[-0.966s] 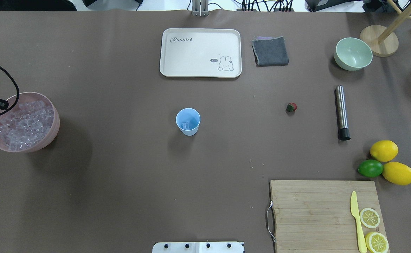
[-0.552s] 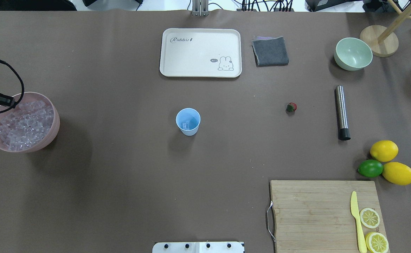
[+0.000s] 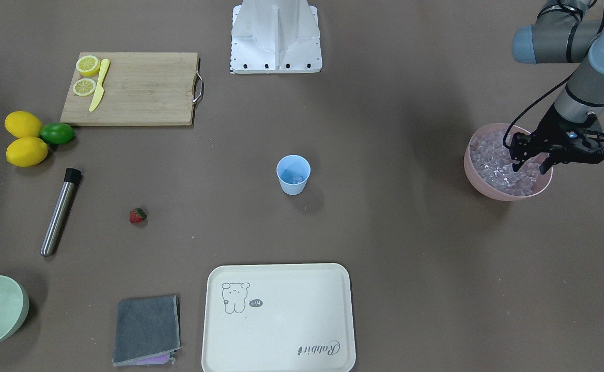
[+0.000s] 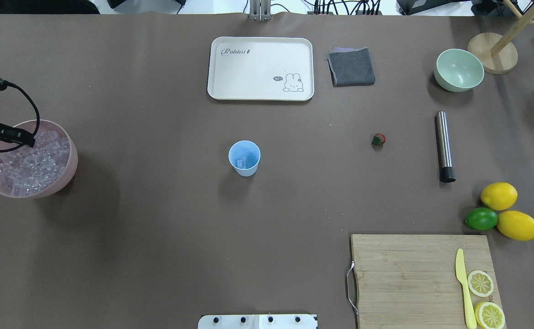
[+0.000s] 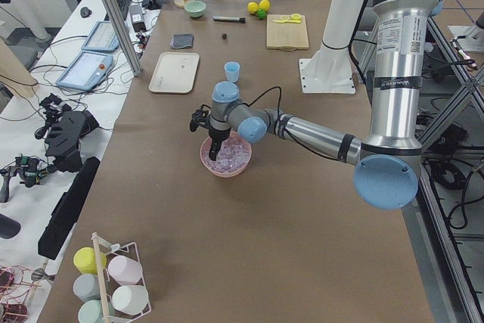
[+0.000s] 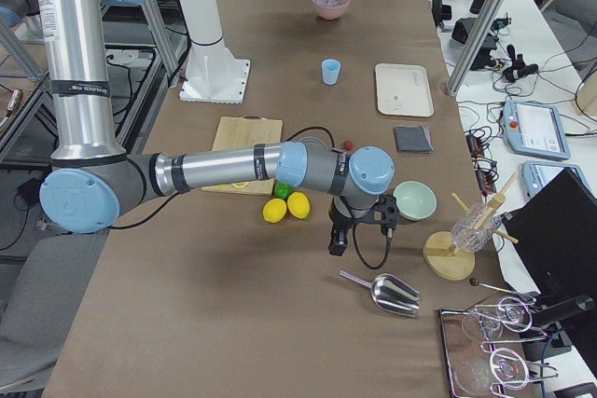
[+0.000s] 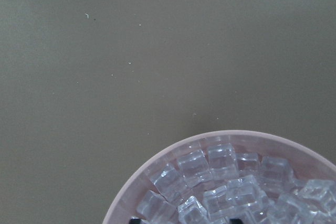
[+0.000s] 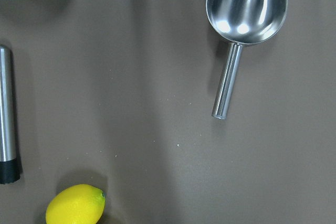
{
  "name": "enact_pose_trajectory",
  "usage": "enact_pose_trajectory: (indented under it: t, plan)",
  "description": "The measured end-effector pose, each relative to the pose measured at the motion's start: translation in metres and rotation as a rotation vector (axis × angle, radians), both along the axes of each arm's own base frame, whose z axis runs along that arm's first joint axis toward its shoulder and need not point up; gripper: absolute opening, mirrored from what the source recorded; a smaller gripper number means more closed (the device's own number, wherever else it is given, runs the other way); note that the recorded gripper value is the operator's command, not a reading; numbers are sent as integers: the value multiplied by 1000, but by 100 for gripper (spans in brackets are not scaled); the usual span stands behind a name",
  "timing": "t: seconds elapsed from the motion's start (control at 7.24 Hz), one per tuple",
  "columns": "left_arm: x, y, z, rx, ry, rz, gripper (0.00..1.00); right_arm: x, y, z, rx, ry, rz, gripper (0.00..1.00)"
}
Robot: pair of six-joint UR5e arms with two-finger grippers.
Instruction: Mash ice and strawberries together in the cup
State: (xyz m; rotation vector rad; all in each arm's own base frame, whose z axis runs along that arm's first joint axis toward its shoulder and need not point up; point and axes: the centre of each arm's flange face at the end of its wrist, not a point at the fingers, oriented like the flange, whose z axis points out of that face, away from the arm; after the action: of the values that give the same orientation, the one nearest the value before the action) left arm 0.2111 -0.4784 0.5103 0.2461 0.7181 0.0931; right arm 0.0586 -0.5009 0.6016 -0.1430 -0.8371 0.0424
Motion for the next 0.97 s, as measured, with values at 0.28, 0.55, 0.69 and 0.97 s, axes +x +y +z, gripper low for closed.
enact_pose_trajectory:
  t: [0.28,0.55,0.69,0.97]
  plan:
    - [7,6,5,-19,-2,4,64,0,0,1,-1,0,-1,100]
    - [9,6,11,-27,-9,8,64,0,1,2,-4,0,0,100]
    - [10,7,13,-29,-11,12,64,0,1,2,-5,0,0,100]
    - [17,9,16,-33,-14,25,64,0,1,3,-5,0,0,100]
